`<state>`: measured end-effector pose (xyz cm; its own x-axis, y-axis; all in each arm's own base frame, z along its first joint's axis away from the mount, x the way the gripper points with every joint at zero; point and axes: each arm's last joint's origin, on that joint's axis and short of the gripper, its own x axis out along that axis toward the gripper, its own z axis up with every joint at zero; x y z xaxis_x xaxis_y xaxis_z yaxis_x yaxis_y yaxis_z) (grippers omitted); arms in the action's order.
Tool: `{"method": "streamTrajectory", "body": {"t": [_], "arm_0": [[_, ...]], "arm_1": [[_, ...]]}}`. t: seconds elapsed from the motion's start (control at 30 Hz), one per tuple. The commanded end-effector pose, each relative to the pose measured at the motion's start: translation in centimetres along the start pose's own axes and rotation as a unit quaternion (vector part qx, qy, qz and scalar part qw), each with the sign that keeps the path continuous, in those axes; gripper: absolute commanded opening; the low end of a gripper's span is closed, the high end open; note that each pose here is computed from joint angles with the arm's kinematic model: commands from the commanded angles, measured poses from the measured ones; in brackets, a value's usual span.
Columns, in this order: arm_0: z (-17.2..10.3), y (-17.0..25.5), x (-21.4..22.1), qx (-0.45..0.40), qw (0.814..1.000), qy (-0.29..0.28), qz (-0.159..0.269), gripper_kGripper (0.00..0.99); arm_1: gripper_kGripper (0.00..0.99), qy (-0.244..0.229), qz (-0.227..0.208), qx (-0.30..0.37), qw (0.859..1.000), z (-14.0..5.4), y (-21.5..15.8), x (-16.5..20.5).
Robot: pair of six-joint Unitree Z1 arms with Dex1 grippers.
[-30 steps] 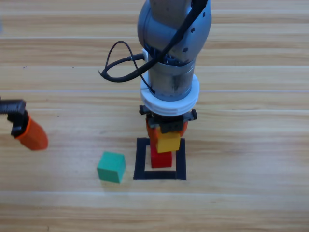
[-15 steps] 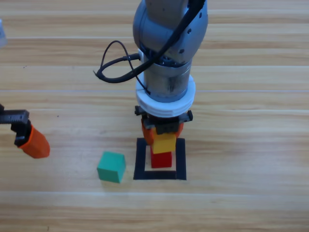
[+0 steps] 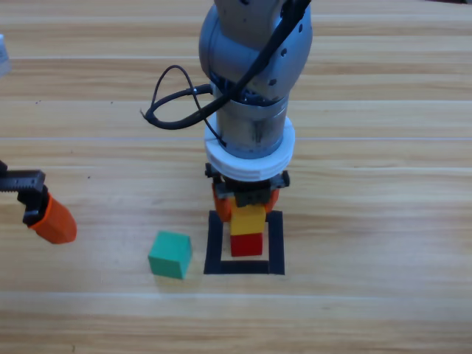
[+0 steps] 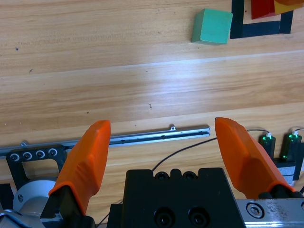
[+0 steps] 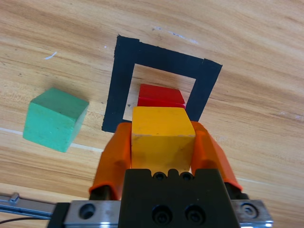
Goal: Stack the blocks in the rectangular block: red at the bottom, yellow in the middle, green on top
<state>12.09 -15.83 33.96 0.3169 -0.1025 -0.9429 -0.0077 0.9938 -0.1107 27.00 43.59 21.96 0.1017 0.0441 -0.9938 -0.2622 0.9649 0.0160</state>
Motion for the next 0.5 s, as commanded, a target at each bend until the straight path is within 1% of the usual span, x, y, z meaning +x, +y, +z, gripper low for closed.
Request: {"method": "streamTrajectory", "body": {"t": [0.03,0.2,0.3,0.37,0.5], "arm_0": [[-0.6,0.2,0.3,0.008,1.0,0.003,-0.003,0.933],[-0.6,0.3,0.3,0.008,1.0,0.004,-0.002,0.933],[-0.6,0.3,0.3,0.008,1.0,0.003,-0.002,0.933],[-0.6,0.2,0.3,0.007,1.0,0.002,-0.004,0.933],[-0.3,0.0,0.0,0.001,1.0,-0.003,-0.009,0.933]], "arm_1": [[0.989,0.033,-0.042,-0.018,0.998,-0.8,1.7,4.0],[0.99,0.022,-0.038,-0.02,0.999,-0.5,1.8,2.8],[0.99,0.008,-0.029,-0.023,0.999,-0.4,1.7,1.0],[0.99,-0.007,-0.018,-0.023,1.0,-0.4,1.4,-0.9],[0.99,-0.06,0.019,-0.043,0.997,-1.5,0.5,-7.6]]}}
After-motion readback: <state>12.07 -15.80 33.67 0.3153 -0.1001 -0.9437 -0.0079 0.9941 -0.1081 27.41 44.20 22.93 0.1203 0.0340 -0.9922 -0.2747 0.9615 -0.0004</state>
